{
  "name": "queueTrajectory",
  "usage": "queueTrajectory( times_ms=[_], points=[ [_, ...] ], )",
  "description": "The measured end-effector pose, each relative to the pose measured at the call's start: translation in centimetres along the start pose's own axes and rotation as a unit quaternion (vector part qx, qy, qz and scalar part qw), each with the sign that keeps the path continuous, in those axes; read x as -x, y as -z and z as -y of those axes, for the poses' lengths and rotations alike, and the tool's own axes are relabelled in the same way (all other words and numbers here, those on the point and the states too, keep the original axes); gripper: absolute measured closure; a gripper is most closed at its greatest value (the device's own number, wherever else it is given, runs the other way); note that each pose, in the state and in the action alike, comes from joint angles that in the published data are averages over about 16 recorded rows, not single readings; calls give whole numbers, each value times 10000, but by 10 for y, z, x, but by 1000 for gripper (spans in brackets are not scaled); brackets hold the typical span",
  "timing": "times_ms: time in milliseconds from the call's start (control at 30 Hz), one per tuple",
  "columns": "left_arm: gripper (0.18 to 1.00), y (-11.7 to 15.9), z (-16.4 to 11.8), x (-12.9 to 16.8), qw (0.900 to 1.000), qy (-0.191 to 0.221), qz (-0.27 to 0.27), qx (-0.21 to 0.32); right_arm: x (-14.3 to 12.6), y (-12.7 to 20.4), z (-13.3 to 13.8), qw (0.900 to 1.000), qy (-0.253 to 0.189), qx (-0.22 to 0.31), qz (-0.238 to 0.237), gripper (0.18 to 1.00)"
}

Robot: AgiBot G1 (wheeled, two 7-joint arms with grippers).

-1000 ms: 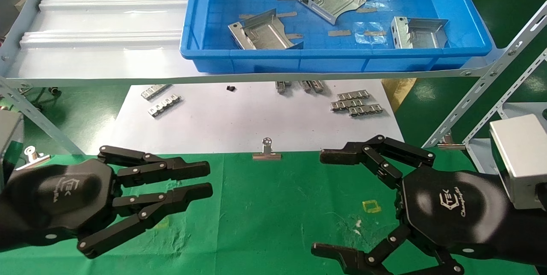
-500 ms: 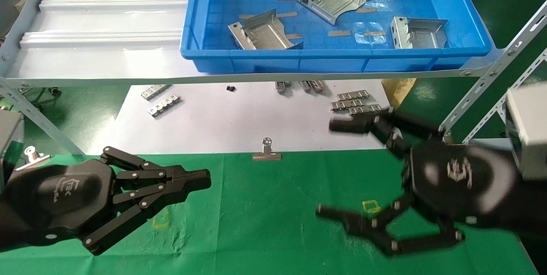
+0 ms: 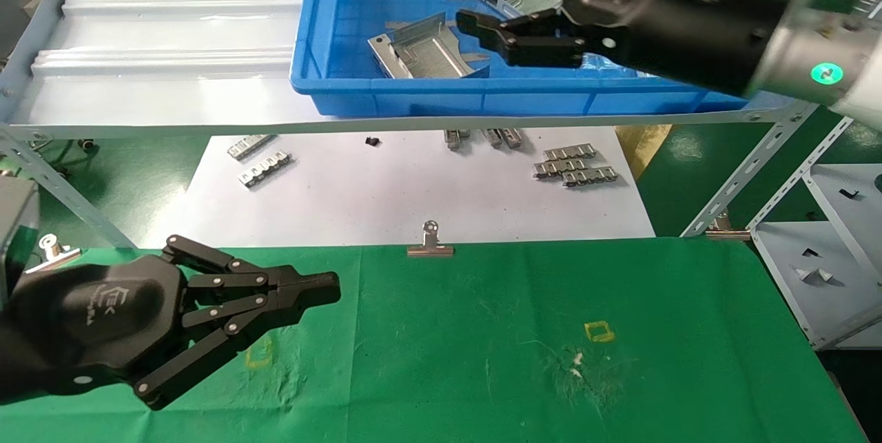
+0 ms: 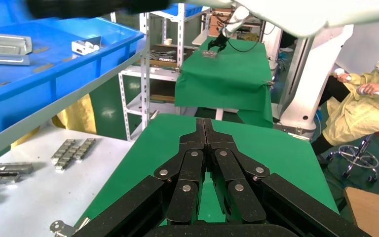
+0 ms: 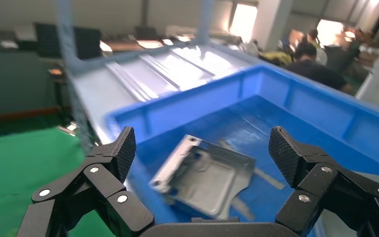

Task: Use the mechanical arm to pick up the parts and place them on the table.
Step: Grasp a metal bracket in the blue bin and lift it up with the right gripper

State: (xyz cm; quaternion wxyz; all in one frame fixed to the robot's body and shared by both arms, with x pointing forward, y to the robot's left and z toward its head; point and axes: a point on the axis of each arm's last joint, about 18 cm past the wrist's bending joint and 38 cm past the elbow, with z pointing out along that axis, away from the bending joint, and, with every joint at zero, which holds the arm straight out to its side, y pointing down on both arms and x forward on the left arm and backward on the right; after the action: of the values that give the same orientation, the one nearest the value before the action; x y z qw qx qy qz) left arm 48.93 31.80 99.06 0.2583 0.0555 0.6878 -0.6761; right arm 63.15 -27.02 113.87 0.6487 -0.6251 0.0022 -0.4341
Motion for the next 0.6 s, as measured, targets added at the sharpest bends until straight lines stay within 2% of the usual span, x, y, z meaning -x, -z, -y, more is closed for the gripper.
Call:
queueTrajectory(
  times_ms=[267,600],
  points=[
    [993,0,0,0,10000,0,0,0,-31,-73,-5,9946,78,846,-598,179],
    [972,0,0,0,10000,0,0,0,-48,-105,-15,9796,60,1553,-1275,180]
  ],
)
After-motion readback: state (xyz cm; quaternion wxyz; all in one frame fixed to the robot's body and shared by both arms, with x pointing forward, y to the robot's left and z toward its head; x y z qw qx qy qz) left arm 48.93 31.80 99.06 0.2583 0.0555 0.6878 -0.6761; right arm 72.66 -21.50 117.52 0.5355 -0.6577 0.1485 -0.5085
